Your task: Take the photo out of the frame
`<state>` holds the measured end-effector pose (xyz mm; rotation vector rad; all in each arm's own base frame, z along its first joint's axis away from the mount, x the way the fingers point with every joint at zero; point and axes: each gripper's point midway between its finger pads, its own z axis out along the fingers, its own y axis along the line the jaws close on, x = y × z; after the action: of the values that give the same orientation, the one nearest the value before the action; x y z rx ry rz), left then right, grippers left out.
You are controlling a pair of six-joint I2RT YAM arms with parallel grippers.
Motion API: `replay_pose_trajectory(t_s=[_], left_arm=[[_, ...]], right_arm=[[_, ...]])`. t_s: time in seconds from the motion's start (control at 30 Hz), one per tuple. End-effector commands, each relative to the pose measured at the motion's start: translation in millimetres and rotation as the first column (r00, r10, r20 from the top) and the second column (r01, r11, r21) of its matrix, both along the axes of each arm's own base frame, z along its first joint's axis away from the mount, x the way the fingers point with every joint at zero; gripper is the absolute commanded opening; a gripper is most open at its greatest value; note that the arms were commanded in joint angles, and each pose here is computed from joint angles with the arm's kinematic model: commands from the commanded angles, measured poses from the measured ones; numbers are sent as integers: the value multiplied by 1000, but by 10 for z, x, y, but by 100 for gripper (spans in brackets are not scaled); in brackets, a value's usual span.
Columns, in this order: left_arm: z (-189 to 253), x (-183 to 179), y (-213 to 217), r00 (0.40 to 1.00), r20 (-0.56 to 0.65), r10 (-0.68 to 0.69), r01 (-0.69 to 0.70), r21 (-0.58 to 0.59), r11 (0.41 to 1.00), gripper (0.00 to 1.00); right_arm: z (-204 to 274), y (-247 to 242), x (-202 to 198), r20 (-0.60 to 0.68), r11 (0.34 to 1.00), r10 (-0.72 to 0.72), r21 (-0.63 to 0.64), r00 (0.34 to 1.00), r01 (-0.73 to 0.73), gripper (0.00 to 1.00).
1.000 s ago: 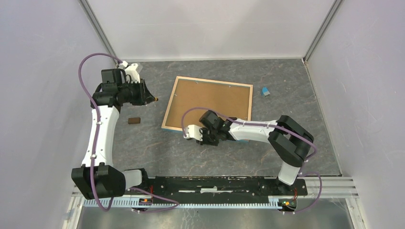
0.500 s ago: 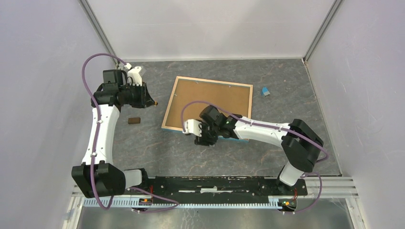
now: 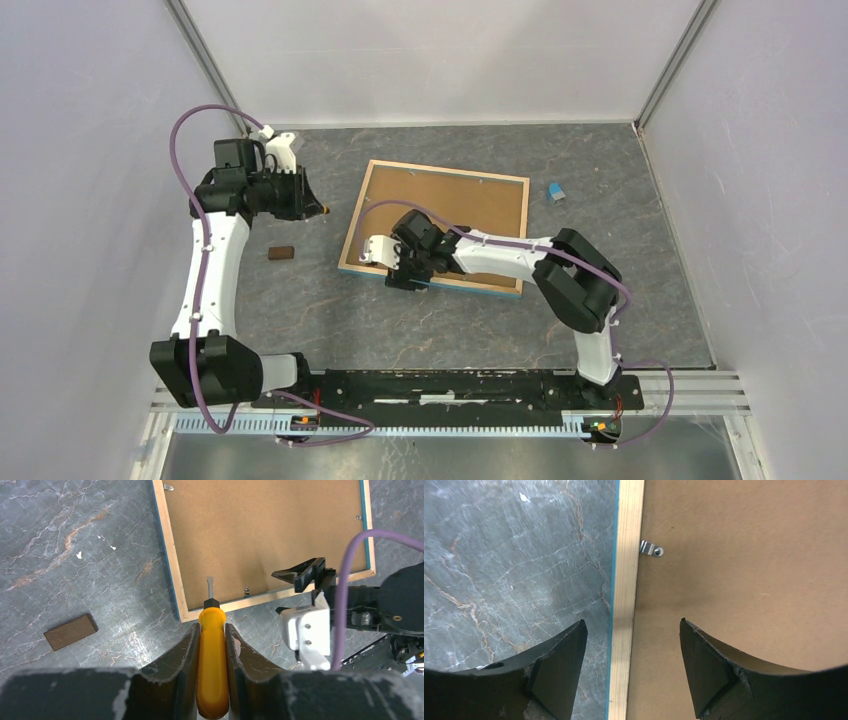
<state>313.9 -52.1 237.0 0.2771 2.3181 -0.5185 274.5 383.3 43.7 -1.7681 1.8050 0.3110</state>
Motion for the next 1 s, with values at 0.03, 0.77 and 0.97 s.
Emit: replay_pose_trajectory(t_s=[0.03, 0.77, 0.97], left_arm=[[103, 53, 36, 999, 35, -12, 11, 23, 1000, 2], [-338, -201, 15, 960, -95, -263, 280, 269, 922, 2], [-453, -143, -222, 941, -106, -322, 337, 381, 861, 2]], right_arm=[[-144, 2, -65, -35, 999, 41, -24, 999, -42, 72], [-416, -779, -1202, -282, 983, 176, -6, 943, -185, 24], [-120, -735, -1067, -187, 984, 177, 53, 966, -170, 58]])
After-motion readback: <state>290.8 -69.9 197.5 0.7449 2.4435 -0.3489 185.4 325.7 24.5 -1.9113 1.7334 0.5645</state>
